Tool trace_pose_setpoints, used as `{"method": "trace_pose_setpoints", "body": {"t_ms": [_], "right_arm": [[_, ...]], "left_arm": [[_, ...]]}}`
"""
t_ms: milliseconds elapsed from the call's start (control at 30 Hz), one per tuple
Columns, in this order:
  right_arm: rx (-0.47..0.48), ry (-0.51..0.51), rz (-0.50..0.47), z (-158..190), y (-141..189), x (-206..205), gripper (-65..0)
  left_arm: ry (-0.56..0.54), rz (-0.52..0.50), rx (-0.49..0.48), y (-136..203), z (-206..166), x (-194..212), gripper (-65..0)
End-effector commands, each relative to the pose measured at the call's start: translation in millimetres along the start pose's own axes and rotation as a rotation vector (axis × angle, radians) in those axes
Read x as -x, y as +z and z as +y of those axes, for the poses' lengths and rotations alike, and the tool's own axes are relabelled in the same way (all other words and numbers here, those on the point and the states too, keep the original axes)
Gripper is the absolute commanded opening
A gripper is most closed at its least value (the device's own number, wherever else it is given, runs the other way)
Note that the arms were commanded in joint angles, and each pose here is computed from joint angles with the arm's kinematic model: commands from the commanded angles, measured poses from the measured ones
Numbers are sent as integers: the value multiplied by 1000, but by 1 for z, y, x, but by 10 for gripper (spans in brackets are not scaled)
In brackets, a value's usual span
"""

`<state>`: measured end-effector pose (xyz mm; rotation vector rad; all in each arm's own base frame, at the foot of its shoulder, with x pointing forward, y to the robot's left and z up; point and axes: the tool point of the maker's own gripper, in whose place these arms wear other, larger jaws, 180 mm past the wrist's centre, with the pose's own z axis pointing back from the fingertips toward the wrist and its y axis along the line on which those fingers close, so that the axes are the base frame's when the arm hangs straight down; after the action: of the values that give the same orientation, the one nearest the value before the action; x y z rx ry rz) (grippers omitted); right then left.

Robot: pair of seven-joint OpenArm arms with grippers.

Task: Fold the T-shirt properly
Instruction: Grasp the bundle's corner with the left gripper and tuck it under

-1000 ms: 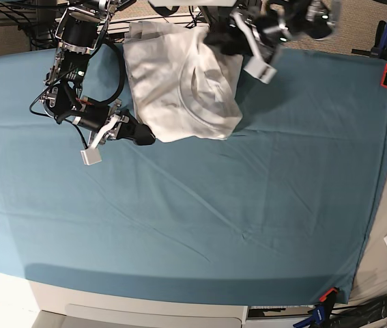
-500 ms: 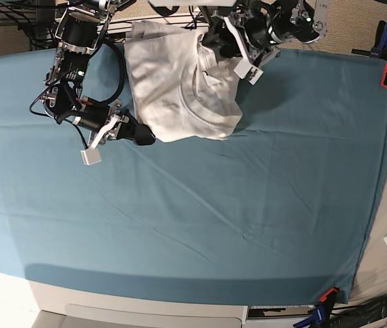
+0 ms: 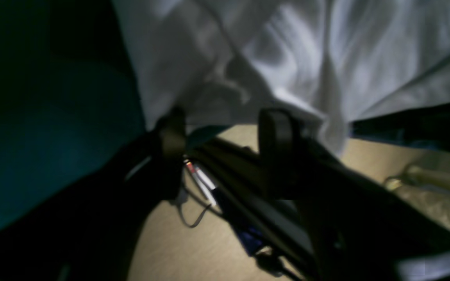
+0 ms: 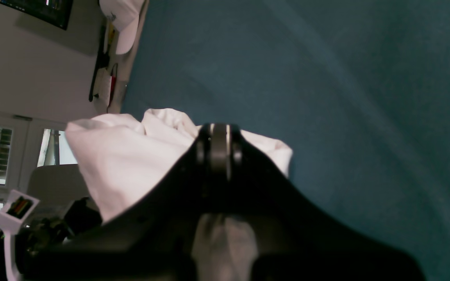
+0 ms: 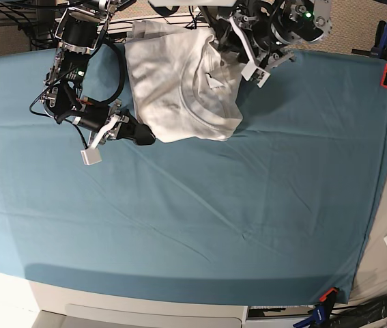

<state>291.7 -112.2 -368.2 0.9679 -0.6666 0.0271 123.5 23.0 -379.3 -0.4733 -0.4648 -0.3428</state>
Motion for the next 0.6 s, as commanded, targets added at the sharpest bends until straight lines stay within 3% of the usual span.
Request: {"method": "trace_pose_setpoints", "body": {"t_ms": [0,367,567], "right_arm": [[-16,30,-34,5,3,-14,-650],[-16,30,-34,5,3,-14,-650],[-16,30,-35,5,3,-14,-650]], "left_arm": [[-13,-12,-36,5,7,-3,-339],[29,-15,-177,20,52,0,-339],[69,-69,-56,21,36,-9,-340]]}}
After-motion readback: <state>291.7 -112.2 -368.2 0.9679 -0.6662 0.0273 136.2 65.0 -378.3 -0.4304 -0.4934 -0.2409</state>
